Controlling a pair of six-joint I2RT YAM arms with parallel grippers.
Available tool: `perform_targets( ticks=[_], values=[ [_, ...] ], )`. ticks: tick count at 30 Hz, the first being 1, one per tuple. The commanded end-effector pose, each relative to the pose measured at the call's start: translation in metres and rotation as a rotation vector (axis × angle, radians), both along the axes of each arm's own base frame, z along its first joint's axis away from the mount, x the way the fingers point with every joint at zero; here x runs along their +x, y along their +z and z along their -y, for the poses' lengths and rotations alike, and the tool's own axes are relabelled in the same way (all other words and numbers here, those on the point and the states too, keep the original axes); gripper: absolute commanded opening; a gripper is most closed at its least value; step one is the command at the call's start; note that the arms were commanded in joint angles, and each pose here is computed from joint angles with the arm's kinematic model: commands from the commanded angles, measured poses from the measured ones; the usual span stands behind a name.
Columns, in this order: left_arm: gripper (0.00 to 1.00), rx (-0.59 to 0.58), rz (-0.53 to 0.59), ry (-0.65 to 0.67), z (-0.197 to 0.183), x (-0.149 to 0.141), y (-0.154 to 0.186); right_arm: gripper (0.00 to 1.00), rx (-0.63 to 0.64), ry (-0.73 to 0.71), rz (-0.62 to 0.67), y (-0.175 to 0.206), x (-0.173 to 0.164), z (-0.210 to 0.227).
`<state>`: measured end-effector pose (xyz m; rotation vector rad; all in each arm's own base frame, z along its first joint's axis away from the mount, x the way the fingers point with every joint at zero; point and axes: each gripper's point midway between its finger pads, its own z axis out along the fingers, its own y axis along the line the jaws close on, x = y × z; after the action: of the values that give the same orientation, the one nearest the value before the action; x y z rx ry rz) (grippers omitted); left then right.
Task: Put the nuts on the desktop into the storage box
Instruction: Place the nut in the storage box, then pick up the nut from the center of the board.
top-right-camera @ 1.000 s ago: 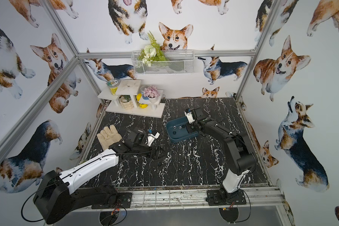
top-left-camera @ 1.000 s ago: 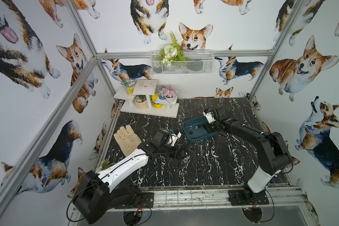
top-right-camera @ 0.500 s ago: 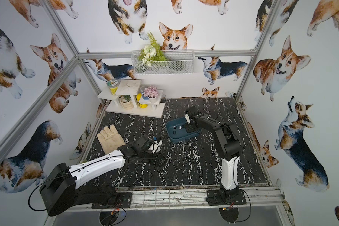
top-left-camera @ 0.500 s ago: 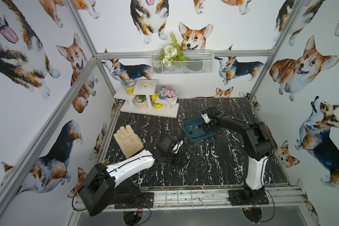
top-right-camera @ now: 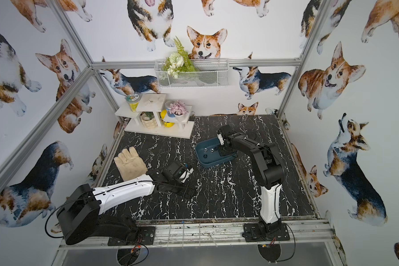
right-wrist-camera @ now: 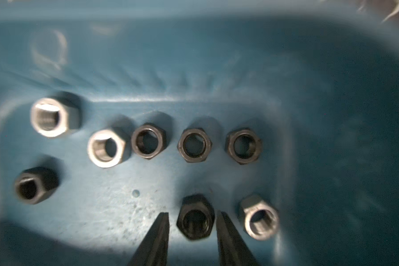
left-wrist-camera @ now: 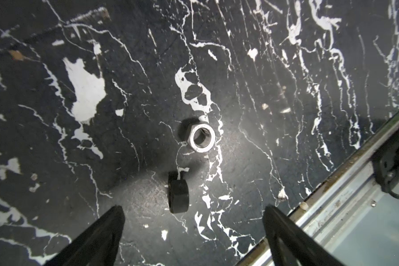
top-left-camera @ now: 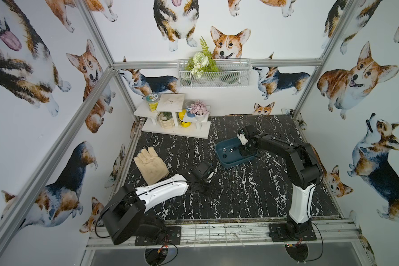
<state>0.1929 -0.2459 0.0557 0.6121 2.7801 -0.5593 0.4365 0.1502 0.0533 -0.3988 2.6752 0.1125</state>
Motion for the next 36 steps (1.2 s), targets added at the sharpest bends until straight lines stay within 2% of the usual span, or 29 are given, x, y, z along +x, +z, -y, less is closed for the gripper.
perform_targets(
  ticks=[1, 7, 17, 23, 27, 31, 36],
  values=[
    [1.0, 0.049, 0.024, 0.007, -0.004, 0.004, -0.004, 0.44, 0.015, -0.003, 0.043, 0.024, 0.001, 0.0],
    [1.0, 0.097, 0.055, 0.05, -0.008, 0.014, -0.01, 0.54, 0.038, 0.004, 0.139, 0.074, -0.003, 0.003],
    [0.79, 0.144, 0.028, 0.073, -0.01, 0.017, -0.031, 0.57, 0.119, 0.033, 0.306, 0.146, -0.04, 0.006],
    [0.59, 0.148, -0.018, 0.052, -0.005, 0.011, -0.036, 0.58, 0.168, 0.063, 0.373, 0.16, -0.069, 0.006],
    [0.51, 0.175, -0.029, 0.022, -0.003, 0.002, -0.034, 0.58, 0.172, 0.064, 0.382, 0.16, -0.079, 0.009],
    [0.33, 0.189, -0.028, 0.02, -0.005, 0.0, -0.036, 0.57, 0.179, 0.062, 0.383, 0.156, -0.083, 0.01],
    [0.24, 0.216, -0.042, 0.022, -0.008, -0.002, -0.038, 0.56, 0.202, 0.07, 0.39, 0.155, -0.085, 0.006]
  ],
)
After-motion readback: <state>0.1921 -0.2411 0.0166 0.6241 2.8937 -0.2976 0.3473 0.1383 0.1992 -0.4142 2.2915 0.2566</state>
